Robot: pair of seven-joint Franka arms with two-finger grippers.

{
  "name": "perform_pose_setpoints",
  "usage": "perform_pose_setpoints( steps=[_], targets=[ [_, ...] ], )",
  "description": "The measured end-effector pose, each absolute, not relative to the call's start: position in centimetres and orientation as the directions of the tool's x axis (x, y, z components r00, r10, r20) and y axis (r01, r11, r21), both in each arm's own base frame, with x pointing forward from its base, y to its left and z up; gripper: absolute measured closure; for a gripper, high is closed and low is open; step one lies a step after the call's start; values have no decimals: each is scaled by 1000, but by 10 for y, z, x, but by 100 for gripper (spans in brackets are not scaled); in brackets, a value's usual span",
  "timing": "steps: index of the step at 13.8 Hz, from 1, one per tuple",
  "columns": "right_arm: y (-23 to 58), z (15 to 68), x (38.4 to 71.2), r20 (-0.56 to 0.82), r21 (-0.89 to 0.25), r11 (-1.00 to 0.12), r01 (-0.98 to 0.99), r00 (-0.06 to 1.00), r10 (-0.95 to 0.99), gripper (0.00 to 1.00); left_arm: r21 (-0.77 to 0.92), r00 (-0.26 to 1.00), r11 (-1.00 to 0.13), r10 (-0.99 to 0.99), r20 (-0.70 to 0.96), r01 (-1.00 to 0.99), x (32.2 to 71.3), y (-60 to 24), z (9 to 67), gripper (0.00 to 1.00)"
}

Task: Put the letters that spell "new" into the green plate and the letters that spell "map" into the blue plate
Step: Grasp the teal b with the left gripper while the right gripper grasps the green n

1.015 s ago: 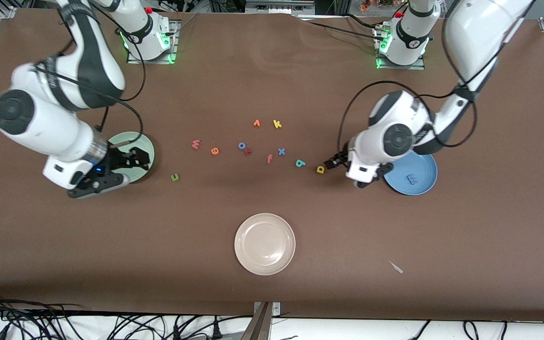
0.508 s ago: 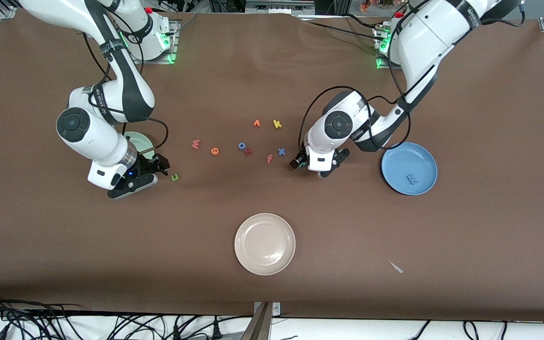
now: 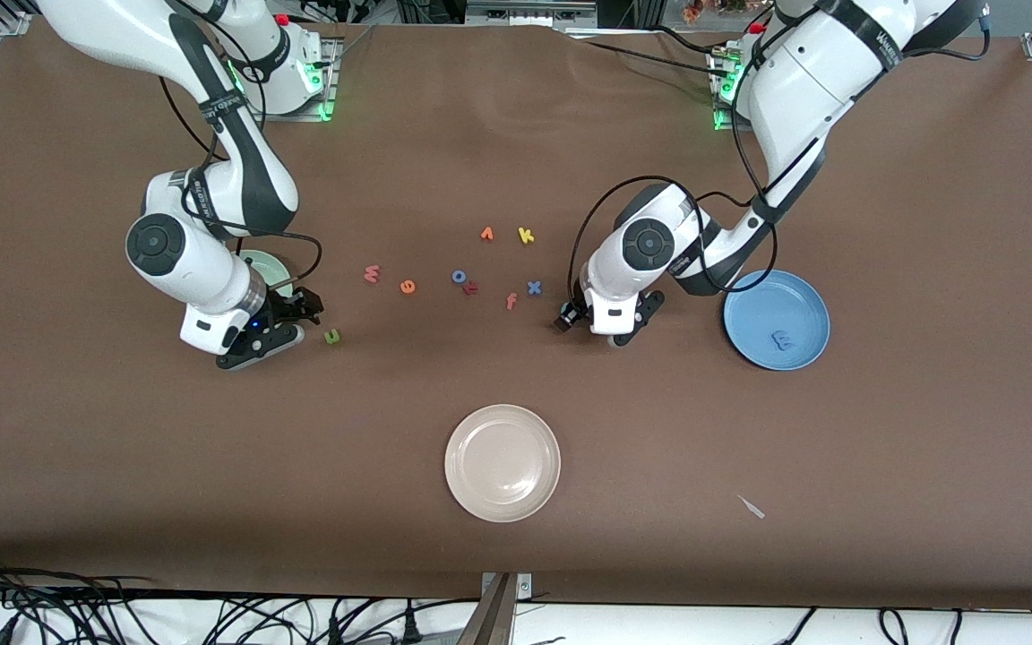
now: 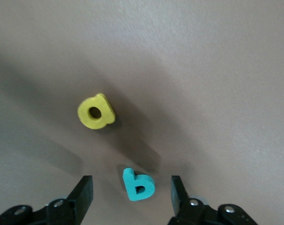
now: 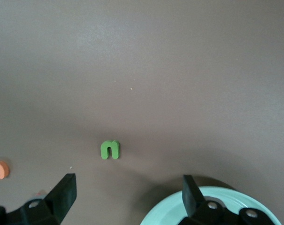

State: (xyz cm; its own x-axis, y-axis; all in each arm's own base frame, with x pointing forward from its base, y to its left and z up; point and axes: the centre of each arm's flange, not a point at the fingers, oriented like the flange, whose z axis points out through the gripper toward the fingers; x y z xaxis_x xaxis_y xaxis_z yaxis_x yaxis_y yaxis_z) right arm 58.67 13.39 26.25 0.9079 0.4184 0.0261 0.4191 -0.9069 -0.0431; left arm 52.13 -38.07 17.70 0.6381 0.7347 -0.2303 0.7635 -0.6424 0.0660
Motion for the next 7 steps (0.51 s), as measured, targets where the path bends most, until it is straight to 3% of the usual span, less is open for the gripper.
perform_pose_setpoints(
  steps=[4, 6, 7],
  targets=[
    [134, 242, 588, 47, -37, -906, 422, 906, 420, 0, 69, 636, -641, 734, -238, 765, 519, -384, 169, 32],
    [140, 229, 588, 61, -37, -899, 437, 899, 434, 0, 70, 637, -641, 734, -238, 765, 519, -384, 170, 52],
    [144, 224, 587, 64, -39, -894, 446, 894, 443, 0, 70, 636, -640, 734, -238, 765, 519, -384, 170, 52]
  ],
)
